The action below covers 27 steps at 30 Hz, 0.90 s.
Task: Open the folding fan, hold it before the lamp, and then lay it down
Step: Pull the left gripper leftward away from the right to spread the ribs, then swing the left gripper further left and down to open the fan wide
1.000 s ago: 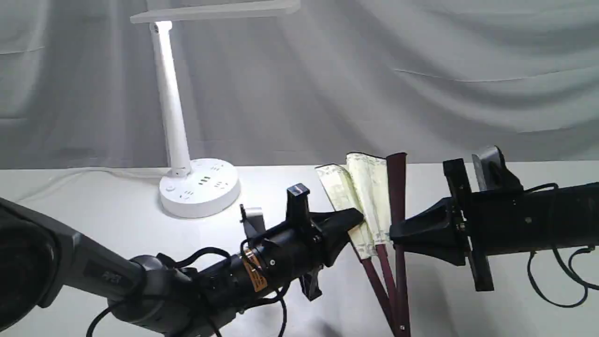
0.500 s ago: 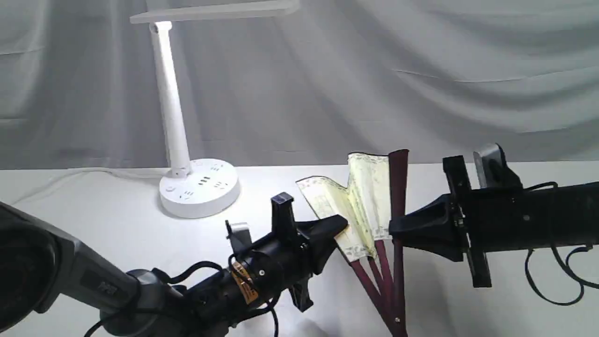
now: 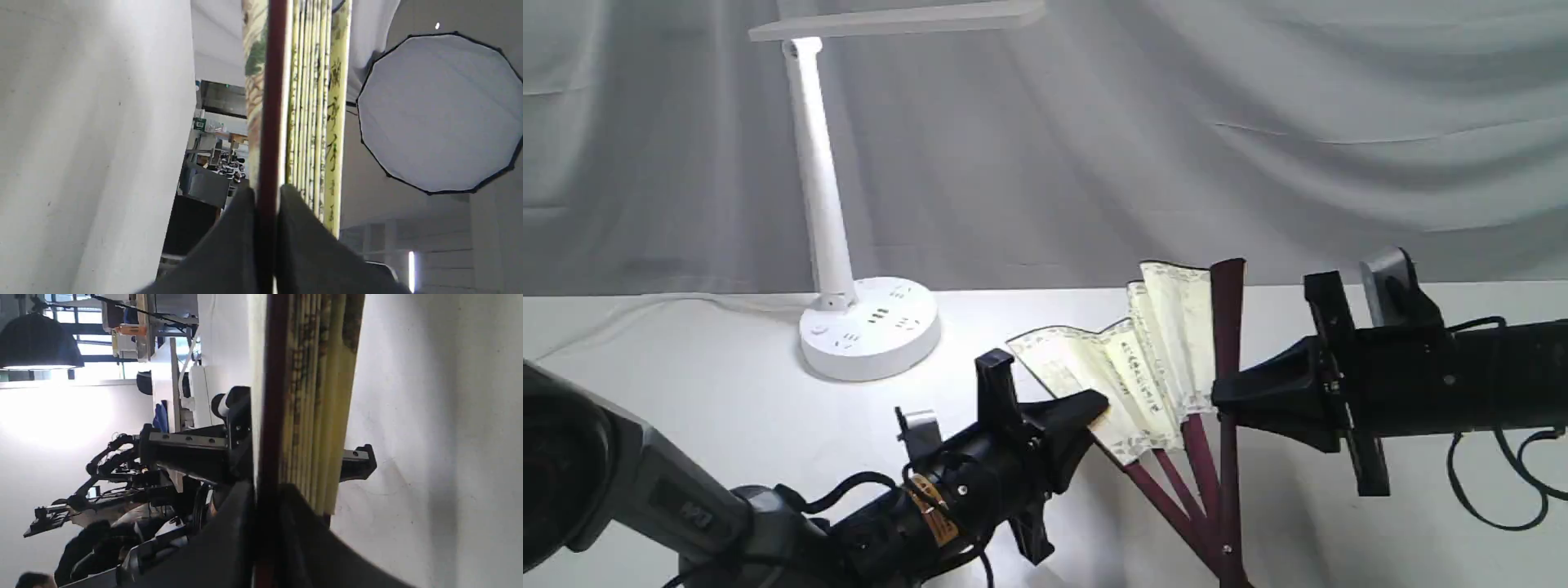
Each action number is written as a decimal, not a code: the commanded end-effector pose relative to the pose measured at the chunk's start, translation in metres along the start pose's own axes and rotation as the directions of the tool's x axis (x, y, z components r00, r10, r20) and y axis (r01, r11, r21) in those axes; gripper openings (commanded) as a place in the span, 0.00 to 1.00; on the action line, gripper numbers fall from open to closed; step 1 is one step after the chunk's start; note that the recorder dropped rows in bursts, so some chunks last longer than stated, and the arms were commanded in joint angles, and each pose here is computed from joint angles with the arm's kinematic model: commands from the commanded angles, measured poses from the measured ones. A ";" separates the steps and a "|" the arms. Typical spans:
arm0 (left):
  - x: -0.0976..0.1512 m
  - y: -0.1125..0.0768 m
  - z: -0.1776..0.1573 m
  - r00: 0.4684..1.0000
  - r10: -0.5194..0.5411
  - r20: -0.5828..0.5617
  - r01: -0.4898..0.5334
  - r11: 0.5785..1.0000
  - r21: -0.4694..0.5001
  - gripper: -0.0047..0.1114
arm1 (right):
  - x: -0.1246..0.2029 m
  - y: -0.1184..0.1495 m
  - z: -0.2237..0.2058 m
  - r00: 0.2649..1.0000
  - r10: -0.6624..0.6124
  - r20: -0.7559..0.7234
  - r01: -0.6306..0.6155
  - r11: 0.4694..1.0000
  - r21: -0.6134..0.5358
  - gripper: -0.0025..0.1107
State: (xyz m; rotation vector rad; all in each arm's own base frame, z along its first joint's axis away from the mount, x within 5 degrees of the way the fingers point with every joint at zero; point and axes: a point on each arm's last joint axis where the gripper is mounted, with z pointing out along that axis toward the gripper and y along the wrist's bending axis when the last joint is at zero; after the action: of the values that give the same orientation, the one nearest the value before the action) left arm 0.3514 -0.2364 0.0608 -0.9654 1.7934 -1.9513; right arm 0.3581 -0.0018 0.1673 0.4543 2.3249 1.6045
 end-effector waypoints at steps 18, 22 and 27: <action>0.014 -0.048 -0.028 0.996 -0.010 0.091 0.003 0.998 0.070 0.04 | -0.008 -0.002 -0.010 0.997 -0.015 0.080 0.014 1.000 0.022 0.02; 0.017 -0.056 -0.037 0.994 0.004 0.109 -0.013 0.997 0.076 0.04 | -0.011 -0.005 -0.018 0.996 -0.007 0.094 0.006 1.000 0.013 0.02; 0.018 -0.063 -0.050 0.985 0.040 0.168 -0.054 0.995 0.080 0.04 | -0.013 -0.007 -0.036 0.995 0.010 0.097 -0.007 0.999 -0.036 0.02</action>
State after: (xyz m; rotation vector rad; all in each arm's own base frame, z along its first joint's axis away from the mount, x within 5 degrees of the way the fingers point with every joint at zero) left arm 0.3197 -0.2026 0.1117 -1.0220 1.7224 -1.7811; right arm 0.3564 -0.0310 0.1728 0.5515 2.2167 1.6483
